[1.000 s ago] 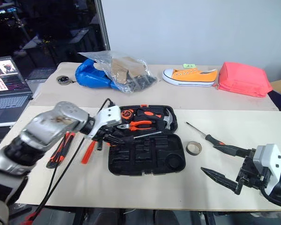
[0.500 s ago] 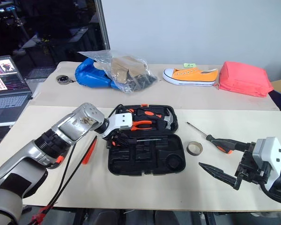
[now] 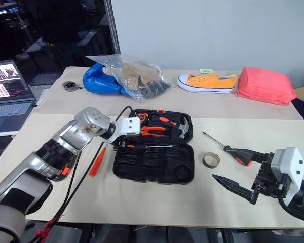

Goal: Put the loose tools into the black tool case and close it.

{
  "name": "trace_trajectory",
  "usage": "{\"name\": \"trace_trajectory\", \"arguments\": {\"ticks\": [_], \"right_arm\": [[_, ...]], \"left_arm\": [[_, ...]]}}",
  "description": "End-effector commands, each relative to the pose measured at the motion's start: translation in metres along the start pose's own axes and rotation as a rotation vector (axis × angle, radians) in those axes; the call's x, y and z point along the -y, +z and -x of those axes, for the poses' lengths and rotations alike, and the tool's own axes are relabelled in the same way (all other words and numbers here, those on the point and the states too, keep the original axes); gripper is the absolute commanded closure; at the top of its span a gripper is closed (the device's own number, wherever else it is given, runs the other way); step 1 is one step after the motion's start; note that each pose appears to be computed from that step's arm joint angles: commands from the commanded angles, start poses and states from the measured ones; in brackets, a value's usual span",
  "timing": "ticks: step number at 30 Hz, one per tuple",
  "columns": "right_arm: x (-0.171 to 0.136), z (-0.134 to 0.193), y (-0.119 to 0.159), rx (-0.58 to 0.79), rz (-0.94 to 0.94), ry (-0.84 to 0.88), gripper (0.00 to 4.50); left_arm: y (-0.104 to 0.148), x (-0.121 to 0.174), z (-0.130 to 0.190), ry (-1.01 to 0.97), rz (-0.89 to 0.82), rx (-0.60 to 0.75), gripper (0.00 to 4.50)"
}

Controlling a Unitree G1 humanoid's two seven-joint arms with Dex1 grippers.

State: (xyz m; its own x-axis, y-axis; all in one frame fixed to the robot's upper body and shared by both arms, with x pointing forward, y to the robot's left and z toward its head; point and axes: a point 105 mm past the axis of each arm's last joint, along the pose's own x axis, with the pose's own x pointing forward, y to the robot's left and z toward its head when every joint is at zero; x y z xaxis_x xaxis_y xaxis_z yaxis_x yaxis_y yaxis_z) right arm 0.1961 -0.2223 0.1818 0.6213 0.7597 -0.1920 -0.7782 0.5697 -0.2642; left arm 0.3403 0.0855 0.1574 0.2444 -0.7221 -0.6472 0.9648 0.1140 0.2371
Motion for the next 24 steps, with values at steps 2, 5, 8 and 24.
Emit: {"name": "trace_trajectory", "arguments": {"ticks": [2, 5, 8, 24], "right_arm": [[-0.002, -0.001, 0.006, 0.028, 0.006, 0.001, 0.00], [0.000, -0.002, 0.005, 0.040, -0.002, -0.017, 0.00], [-0.002, -0.004, 0.003, 0.034, -0.011, -0.017, 0.00], [-0.005, -0.002, -0.002, 0.001, -0.028, -0.024, 0.00]], "left_arm": [[0.022, 0.005, 0.028, 0.132, 0.076, 0.230, 2.39], [0.013, 0.006, 0.018, 0.232, 0.137, 0.299, 3.32], [0.005, 0.002, -0.001, 0.342, 0.211, 0.363, 4.42], [-0.089, 0.038, -0.088, 0.278, 0.199, 0.079, 4.47]]}}
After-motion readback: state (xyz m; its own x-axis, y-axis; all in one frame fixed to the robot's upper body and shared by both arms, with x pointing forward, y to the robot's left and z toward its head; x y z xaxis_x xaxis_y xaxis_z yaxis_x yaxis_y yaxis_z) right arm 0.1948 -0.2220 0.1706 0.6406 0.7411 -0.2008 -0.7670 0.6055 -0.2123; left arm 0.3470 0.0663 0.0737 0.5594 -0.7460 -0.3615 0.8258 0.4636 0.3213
